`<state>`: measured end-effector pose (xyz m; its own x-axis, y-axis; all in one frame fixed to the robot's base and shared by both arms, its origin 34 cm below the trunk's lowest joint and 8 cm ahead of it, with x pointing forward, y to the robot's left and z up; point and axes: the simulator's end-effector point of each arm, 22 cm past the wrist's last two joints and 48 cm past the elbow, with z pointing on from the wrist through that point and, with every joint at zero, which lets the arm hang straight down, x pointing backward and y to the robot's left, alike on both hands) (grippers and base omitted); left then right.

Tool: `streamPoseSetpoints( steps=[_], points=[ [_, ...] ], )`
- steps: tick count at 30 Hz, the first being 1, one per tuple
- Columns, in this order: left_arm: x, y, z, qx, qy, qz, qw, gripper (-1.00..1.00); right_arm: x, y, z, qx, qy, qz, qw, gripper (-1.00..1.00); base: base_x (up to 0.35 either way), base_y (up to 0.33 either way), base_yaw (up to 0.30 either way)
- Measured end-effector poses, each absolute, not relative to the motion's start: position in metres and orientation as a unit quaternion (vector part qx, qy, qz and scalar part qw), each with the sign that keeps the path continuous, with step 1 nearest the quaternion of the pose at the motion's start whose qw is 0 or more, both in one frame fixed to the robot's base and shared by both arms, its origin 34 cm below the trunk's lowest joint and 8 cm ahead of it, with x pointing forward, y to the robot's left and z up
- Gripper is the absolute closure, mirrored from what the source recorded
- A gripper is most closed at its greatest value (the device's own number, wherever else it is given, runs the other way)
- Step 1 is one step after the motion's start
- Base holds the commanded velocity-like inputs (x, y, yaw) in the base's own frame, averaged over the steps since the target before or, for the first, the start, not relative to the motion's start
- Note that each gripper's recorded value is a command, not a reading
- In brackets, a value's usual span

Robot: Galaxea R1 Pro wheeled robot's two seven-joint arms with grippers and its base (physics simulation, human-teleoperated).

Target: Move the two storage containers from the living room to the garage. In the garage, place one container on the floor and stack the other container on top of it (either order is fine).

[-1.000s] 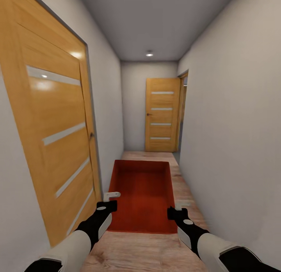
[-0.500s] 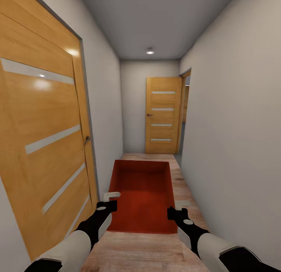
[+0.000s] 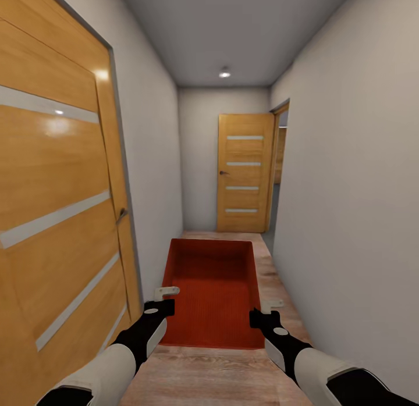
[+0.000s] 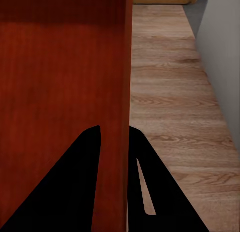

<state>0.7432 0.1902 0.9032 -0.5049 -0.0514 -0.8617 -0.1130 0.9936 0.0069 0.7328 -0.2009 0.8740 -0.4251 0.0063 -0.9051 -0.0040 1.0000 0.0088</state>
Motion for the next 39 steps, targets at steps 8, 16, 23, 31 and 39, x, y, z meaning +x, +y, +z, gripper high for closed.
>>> streamPoseSetpoints(
  steps=[8, 16, 23, 31, 39],
  points=[
    [0.7432, 0.1902, 0.9032, -0.047, 0.867, 0.031, 0.495, 1.00, 0.7329, -0.2009, 0.8740, 0.001, 0.844, 0.005, 0.536, 1.00, 0.323, 0.000, 0.000],
    [0.7430, 0.1901, 0.9029, -0.047, 0.867, 0.031, 0.495, 1.00, 0.7327, -0.2009, 0.8737, 0.001, 0.844, 0.005, 0.536, 1.00, 0.323, 0.000, 0.000],
    [0.7428, 0.1901, 0.9025, -0.047, 0.867, 0.031, 0.495, 1.00, 0.7326, -0.2010, 0.8735, 0.001, 0.844, 0.005, 0.536, 1.00, 0.323, 0.000, 0.000],
    [0.7428, 0.1902, 0.9025, -0.047, 0.867, 0.031, 0.494, 1.00, 0.7325, -0.2009, 0.8734, 0.001, 0.845, 0.005, 0.535, 1.00, 0.323, 0.000, 0.000],
    [0.7428, 0.1902, 0.9024, -0.047, 0.867, 0.031, 0.494, 1.00, 0.7326, -0.2009, 0.8735, 0.001, 0.844, 0.005, 0.536, 1.00, 0.323, 0.000, 0.000]
  ],
)
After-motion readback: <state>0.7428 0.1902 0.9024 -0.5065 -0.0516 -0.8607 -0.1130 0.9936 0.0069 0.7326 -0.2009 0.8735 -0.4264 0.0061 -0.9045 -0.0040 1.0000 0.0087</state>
